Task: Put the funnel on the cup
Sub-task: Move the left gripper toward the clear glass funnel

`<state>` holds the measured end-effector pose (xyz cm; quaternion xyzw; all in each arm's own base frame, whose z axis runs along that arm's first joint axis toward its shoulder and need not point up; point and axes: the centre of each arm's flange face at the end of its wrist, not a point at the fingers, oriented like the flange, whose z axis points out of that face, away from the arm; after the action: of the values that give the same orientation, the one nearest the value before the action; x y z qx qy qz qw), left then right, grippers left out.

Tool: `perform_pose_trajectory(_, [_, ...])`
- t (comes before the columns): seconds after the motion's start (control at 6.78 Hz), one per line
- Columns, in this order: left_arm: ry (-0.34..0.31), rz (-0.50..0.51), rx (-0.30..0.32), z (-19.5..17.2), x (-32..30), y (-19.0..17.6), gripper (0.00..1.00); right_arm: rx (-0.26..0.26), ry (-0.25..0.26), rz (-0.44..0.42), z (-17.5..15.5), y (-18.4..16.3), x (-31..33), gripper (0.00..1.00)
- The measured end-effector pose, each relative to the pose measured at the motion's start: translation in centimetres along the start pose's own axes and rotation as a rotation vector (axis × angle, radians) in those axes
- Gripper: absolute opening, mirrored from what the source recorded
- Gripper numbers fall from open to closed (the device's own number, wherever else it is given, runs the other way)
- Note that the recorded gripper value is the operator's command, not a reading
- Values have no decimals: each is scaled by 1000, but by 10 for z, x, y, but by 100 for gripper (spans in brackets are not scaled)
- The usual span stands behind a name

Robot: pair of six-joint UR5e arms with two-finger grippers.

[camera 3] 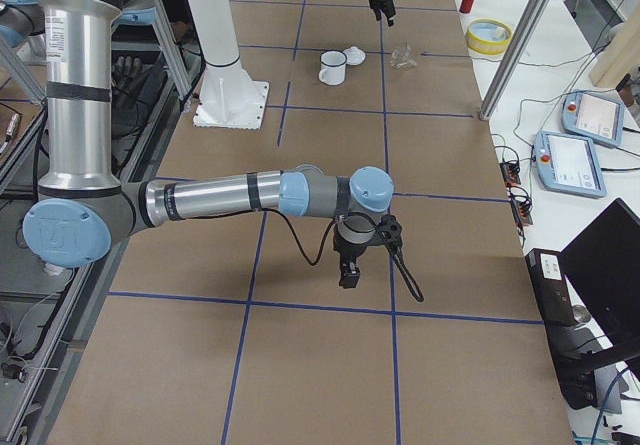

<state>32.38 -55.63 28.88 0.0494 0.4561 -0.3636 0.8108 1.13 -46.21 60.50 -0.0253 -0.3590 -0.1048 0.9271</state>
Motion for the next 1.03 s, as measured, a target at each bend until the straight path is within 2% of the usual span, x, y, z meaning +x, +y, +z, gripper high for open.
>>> perform_pose_trajectory(0.15, [34, -145, 77, 25, 7, -2, 100, 0, 0, 0, 0, 0, 0, 100])
perform_pose_trajectory(0.3, [44, -233, 146, 59, 9, 11, 100, 0, 0, 0, 0, 0, 0, 100])
perform_pose_trajectory(0.44, [44, -273, 190, 87, 10, 25, 100, 0, 0, 0, 0, 0, 0, 100])
perform_pose_trajectory(0.89, [44, -296, 218, 124, 11, 30, 100, 0, 0, 0, 0, 0, 0, 100])
perform_pose_trajectory(1.03, [44, -297, 222, 131, 11, 27, 83, 0, 0, 0, 0, 0, 0, 100])
